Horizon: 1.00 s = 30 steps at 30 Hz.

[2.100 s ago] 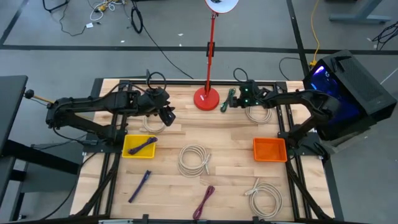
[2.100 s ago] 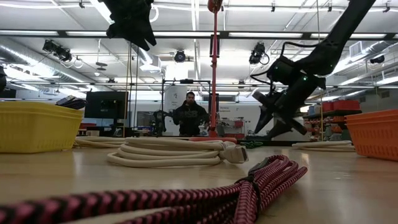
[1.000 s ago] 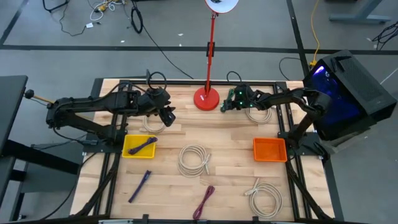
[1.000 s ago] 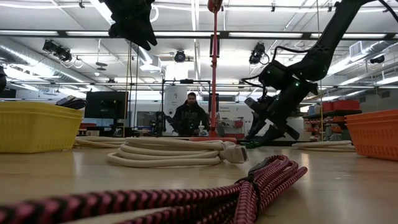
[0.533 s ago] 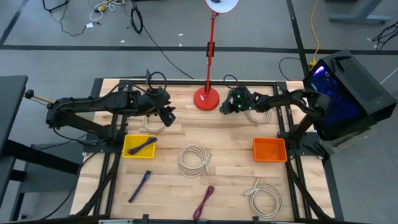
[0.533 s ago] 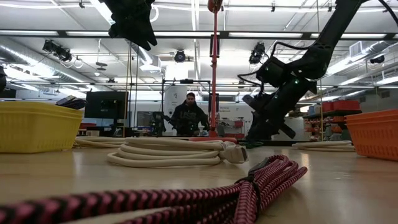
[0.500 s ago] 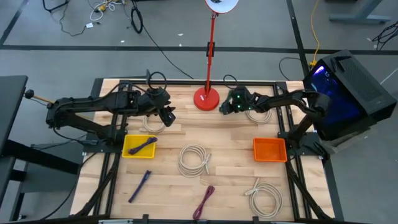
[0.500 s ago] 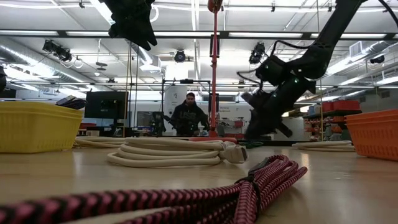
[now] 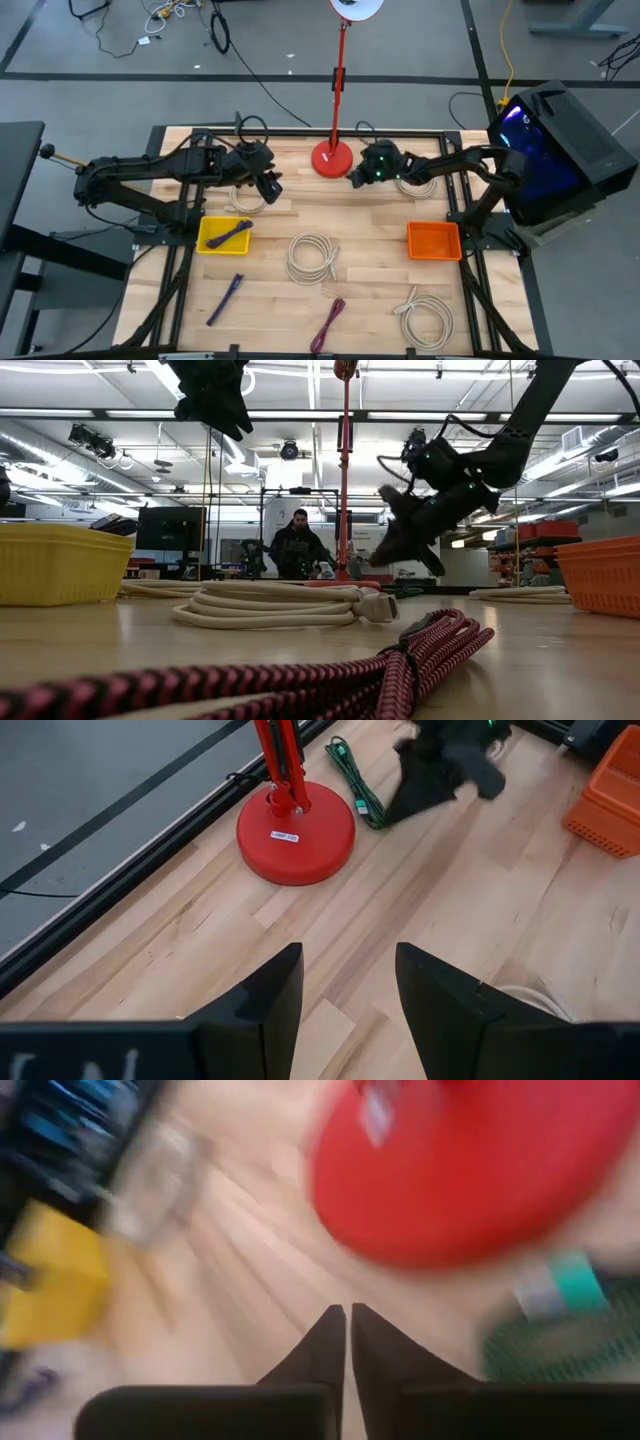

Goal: Pick & Place USB Port
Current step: Put the black and green charger cable into the yellow bin

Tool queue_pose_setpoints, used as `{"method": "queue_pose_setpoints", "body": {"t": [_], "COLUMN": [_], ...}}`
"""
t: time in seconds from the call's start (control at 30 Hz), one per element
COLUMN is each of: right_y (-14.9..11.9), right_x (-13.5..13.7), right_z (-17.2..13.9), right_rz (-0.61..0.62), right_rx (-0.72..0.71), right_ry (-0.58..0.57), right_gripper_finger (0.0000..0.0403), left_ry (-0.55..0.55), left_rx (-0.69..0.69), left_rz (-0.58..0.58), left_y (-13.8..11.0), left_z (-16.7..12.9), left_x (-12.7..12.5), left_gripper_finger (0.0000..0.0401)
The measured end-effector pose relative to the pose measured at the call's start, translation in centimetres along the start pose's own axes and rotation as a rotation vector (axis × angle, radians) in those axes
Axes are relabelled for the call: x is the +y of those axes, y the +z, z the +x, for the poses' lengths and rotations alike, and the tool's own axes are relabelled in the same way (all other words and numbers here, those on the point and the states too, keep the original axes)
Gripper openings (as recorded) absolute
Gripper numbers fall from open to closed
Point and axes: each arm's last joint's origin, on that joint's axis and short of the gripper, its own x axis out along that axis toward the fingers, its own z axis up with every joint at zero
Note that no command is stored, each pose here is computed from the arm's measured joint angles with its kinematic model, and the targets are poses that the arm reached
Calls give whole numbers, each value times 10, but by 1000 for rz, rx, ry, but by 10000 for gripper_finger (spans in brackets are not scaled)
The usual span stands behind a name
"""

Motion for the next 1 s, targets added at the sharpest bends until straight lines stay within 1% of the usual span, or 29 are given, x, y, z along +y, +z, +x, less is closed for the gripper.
{"method": "queue_pose_setpoints", "body": {"t": [0.07, 0.23, 0.4, 0.53, 0.7, 0.8, 0.93, 1.0], "right_y": [5, 8, 15, 24, 37, 45, 56, 62], "right_x": [2, 5, 9, 17, 27, 34, 40, 44], "right_z": [-4, -7, -6, -5, -5, -7, -14, -19], "right_rz": [1, -59, -118, -202, -369, -449, -542, -608], "right_rx": [-20, 23, 14, 0, 37, 85, 196, 240], "right_ry": [18, -37, -30, -12, -33, -114, -282, -364], "right_gripper_finger": [40, 73, 130, 182, 234, 249, 253, 251], "left_ry": [-3, -16, -16, -16, -16, -16, -16, -16], "left_rx": [1, 8, 8, 8, 8, 8, 9, 9], "left_rz": [0, -18, -19, -19, -18, -18, -17, -17], "left_y": [0, 0, 0, 0, 0, 0, 0, 0], "left_z": [0, 0, 0, 0, 0, 0, 0, 0], "left_x": [0, -1, -1, -1, -1, -1, -1, -1], "left_gripper_finger": [167, 167, 167, 167, 167, 167, 167, 167]}}
